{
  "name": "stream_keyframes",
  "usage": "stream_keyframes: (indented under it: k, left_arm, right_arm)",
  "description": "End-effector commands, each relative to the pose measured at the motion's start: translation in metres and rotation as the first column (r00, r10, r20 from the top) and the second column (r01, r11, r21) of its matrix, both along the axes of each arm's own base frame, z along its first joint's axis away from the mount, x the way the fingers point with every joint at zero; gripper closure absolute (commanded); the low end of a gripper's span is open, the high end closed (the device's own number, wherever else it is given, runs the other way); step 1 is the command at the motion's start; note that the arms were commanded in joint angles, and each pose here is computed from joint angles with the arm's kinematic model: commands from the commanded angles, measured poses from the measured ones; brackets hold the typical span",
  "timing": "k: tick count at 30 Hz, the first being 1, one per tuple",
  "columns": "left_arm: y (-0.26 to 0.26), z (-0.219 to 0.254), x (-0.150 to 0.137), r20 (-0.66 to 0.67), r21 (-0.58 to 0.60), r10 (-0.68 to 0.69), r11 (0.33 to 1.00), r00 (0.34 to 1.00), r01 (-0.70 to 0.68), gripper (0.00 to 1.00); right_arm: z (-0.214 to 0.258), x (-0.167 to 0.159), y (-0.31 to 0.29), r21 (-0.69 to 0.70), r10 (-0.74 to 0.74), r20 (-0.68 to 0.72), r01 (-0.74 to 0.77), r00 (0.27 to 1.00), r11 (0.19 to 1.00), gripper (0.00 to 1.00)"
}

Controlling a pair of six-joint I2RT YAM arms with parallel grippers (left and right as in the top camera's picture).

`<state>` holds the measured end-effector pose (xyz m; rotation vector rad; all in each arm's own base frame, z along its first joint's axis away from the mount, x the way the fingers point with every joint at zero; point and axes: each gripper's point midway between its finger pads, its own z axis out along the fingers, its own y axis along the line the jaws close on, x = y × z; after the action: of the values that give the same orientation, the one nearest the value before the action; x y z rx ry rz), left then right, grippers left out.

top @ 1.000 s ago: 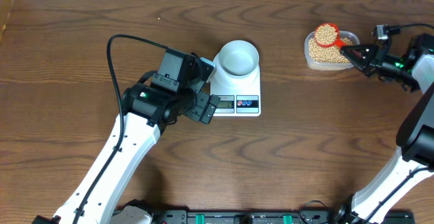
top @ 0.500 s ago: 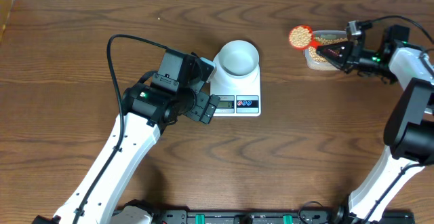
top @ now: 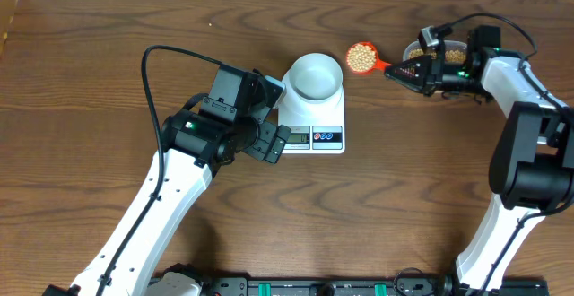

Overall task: Scoop item into bowl and weigh 50g on scale
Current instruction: 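Carry the filled scoop with the right gripper over the grey bowl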

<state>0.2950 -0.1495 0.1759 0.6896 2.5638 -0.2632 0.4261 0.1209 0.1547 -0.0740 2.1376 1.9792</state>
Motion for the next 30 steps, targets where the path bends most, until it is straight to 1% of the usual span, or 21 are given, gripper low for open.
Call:
stream_keyframes:
  k: [1,9,18,21,25,30]
  left_arm:
    - [0.003,-0.003,0.0,-0.006,0.013,0.006,1.0,1.0,-0.006,0.08]
    - [0.003,-0.003,0.0,-0.006,0.013,0.006,1.0,1.0,-0.006,0.08]
    - [0.003,-0.003,0.0,-0.006,0.013,0.006,1.0,1.0,-0.006,0.08]
    - [0.003,-0.003,0.0,-0.006,0.013,0.006,1.0,1.0,-0.006,0.08]
    - [0.003,-0.003,0.0,-0.006,0.013,0.006,1.0,1.0,-0.006,0.08]
    - [0.003,-0.003,0.0,-0.006,0.013,0.006,1.0,1.0,-0.006,0.08]
  right_arm:
    - [0.019,0.007,0.013,0.01,0.035,0.045,-0.035,0.998,0.999,0.99]
    - [0.022,0.005,0.052,-0.067,0.112,0.078,-0.106,0.991,0.992,0.99]
    - [0.011,0.004,0.061,-0.148,0.117,0.066,-0.107,0.991,0.983,0.99]
    - [0.009,0.003,0.06,-0.209,0.107,0.066,-0.092,0.992,0.974,0.99]
    - [0.013,0.002,0.062,-0.304,0.104,0.109,-0.067,0.989,0.95,0.99]
    - [0.021,0.001,0.065,-0.389,0.104,0.158,-0.035,0.982,0.92,0.99]
